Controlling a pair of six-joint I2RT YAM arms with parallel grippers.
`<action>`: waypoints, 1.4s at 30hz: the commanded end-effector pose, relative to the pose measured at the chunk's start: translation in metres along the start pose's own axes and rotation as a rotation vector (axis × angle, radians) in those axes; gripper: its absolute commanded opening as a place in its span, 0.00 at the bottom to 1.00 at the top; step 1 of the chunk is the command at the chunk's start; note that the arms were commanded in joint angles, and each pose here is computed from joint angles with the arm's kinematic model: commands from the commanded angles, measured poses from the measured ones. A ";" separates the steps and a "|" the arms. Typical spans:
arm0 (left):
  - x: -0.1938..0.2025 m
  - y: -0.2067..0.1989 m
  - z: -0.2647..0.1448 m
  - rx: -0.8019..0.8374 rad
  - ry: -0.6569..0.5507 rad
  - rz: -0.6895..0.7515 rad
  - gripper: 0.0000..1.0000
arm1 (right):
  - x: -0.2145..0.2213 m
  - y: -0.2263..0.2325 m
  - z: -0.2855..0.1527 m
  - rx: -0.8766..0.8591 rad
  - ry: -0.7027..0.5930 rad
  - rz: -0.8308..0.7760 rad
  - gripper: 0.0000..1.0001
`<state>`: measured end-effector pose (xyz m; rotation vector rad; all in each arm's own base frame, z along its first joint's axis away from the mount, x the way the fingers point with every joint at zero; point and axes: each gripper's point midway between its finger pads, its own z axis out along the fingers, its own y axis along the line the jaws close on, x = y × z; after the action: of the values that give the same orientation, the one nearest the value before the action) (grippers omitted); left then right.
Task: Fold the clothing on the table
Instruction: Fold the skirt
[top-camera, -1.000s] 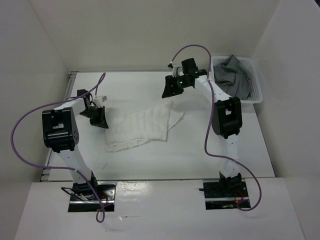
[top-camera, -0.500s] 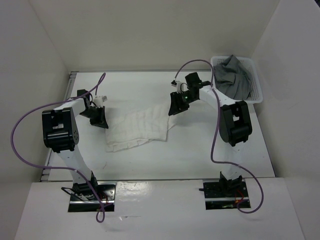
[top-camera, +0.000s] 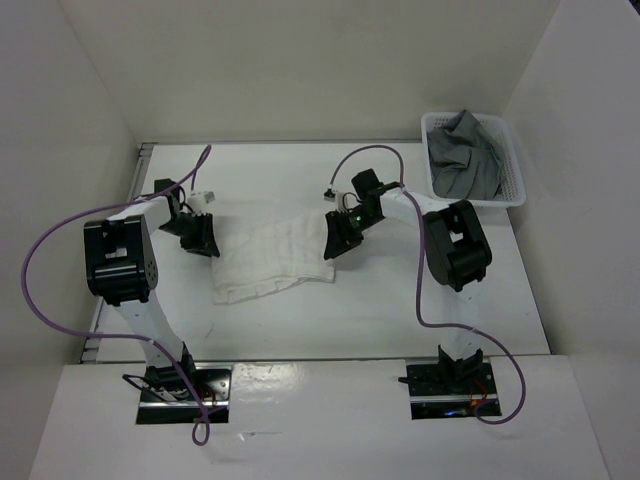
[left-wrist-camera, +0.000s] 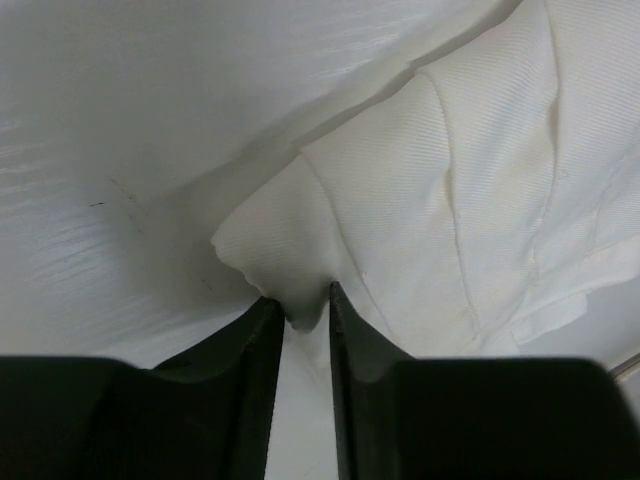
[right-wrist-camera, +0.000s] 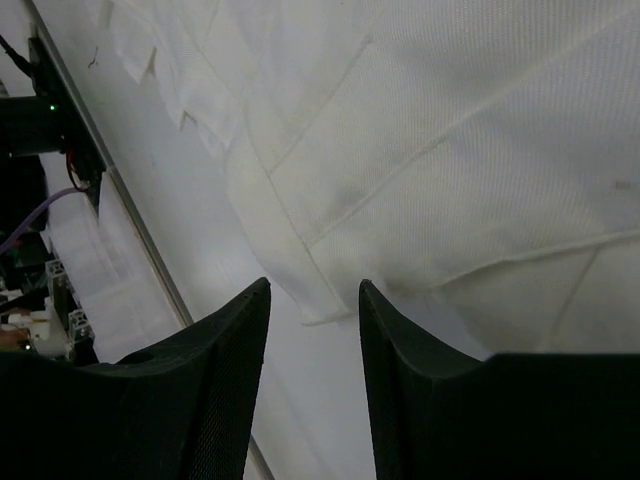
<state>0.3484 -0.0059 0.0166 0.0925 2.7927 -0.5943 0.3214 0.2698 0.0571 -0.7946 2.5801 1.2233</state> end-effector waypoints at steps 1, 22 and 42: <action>0.008 0.002 0.000 -0.010 0.022 0.023 0.34 | -0.016 0.006 0.008 -0.064 -0.026 -0.058 0.46; 0.012 0.003 0.001 -0.017 0.032 0.019 0.54 | -0.021 0.003 -0.022 -0.002 -0.071 -0.081 0.46; 0.014 0.003 0.000 -0.015 0.040 0.015 0.54 | -0.008 -0.008 -0.015 -0.012 -0.052 -0.053 0.46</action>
<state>0.3463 -0.0111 0.0222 0.0953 2.7851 -0.6270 0.3325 0.2542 0.0590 -0.7821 2.5467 1.2106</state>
